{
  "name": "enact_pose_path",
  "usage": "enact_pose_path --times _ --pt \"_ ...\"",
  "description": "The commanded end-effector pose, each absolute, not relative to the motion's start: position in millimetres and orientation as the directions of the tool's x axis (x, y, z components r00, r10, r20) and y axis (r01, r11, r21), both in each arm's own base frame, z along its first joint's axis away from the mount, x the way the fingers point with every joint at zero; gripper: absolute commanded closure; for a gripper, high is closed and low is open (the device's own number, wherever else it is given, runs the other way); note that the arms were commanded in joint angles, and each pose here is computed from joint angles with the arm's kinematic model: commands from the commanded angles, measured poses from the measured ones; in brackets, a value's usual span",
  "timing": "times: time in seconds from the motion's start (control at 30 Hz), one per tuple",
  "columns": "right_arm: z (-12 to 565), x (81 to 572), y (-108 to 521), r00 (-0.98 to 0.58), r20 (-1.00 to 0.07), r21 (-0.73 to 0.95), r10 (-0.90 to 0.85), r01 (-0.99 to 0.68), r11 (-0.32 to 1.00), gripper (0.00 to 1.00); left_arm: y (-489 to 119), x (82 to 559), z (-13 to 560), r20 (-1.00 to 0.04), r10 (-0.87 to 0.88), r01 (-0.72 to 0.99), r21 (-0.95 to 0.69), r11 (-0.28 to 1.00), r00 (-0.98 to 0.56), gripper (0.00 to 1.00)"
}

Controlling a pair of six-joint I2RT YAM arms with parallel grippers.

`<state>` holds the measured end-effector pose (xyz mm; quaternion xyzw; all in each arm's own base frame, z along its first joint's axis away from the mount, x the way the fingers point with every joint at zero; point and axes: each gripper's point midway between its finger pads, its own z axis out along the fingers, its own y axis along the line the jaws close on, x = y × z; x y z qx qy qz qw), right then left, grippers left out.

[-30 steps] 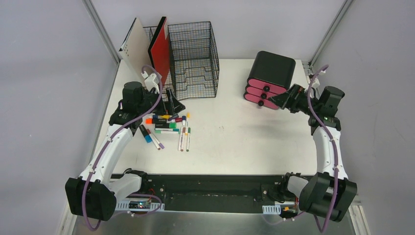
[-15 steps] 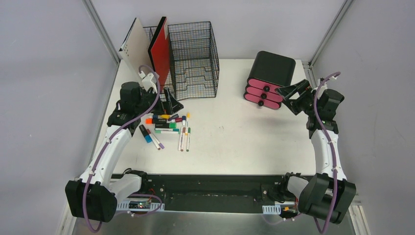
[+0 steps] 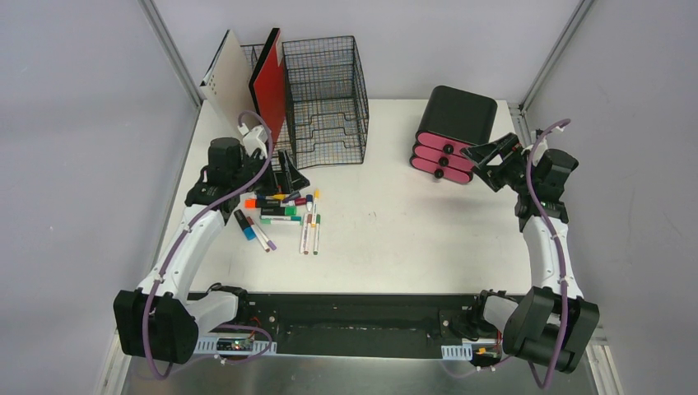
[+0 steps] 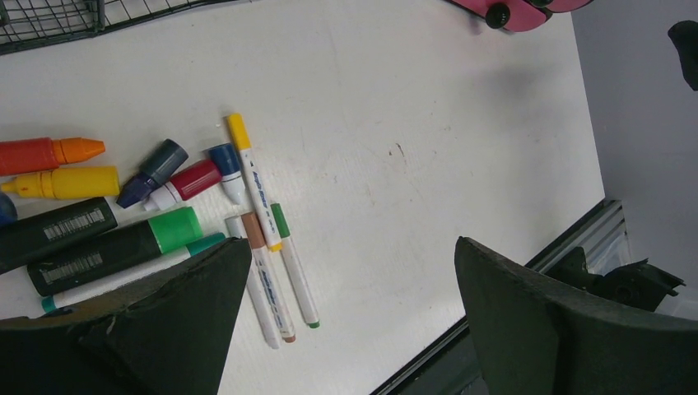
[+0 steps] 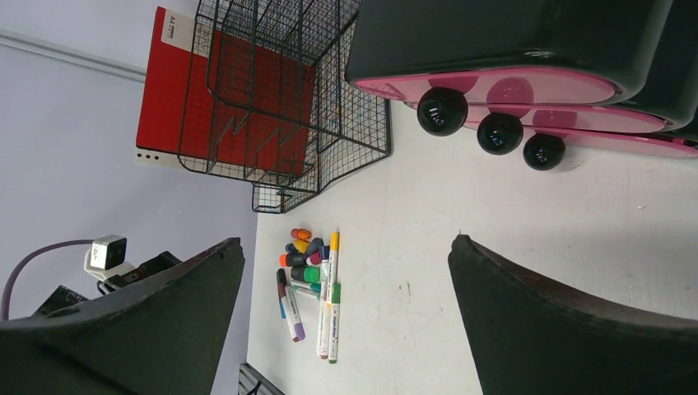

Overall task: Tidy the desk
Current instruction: Open the drawer in the storage box.

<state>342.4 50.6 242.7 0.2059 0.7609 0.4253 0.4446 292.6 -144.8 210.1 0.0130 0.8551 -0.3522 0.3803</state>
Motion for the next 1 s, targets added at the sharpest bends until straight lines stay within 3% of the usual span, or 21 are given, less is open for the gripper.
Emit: enact_pose_path --times 0.0,0.6,0.77,0.97 --pt "254 344 54 -0.509 -0.551 0.812 0.661 -0.145 0.565 0.01 -144 295 214 -0.648 -0.268 0.278 -0.612 0.740 -0.713 0.01" --pt "241 349 47 -0.498 -0.537 0.812 0.680 -0.090 0.576 0.01 -142 293 214 -0.650 -0.268 0.274 -0.607 0.746 -0.711 0.01" --pt "227 363 47 -0.479 -0.591 0.757 0.650 -0.049 0.652 0.13 -138 291 221 -0.679 -0.266 0.280 -0.582 0.764 -0.685 0.01" --pt "208 387 70 -0.506 -0.532 0.756 0.679 0.077 0.650 0.27 -136 286 232 -0.711 -0.264 0.305 -0.564 0.767 -0.652 0.01"
